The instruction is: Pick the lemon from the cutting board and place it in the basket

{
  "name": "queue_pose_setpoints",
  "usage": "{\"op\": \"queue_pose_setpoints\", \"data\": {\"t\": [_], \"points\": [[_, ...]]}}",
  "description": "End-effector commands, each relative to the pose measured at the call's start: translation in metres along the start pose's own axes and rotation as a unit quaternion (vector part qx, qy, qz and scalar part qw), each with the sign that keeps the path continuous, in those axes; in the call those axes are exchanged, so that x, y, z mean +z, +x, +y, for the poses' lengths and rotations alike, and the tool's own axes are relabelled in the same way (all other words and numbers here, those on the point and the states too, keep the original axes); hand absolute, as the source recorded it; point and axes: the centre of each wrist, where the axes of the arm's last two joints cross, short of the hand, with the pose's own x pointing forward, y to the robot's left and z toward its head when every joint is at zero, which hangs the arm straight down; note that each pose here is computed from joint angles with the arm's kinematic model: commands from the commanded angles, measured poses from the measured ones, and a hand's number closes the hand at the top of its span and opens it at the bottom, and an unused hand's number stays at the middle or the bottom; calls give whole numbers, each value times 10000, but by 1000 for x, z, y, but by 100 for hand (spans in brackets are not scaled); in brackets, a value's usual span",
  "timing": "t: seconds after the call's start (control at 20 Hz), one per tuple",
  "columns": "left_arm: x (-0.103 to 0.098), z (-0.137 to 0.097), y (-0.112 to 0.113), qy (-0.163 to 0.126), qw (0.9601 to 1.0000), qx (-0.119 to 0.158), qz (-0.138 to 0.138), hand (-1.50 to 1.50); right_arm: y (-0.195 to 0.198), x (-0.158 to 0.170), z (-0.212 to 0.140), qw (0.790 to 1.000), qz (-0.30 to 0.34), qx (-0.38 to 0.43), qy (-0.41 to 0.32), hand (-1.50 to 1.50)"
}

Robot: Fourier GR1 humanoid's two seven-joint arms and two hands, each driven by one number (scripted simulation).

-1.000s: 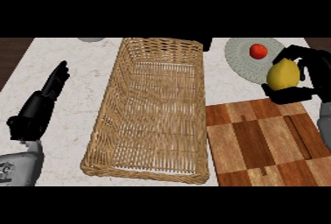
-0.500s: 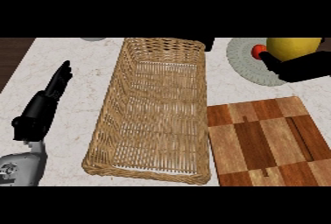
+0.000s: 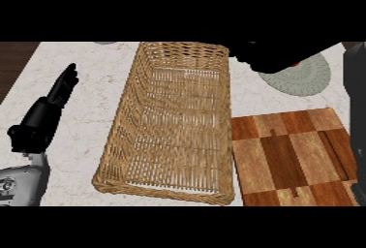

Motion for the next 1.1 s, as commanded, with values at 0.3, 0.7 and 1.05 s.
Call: {"op": "queue_pose_setpoints", "data": {"t": [0.3, 0.7, 1.05], "points": [[10, 23, -7, 8, 10000, -2, -35, 0, 46, -38, 42, 9943, 535, 205, 902, 150], [15, 0, -6, -42, 10000, 50, -14, 0, 46, -52, 70, 9786, 1194, 985, 1355, 150], [3, -2, -5, 25, 9999, 74, 75, 0, 37, -44, 89, 9569, 1158, 2254, 1420, 150]]}}
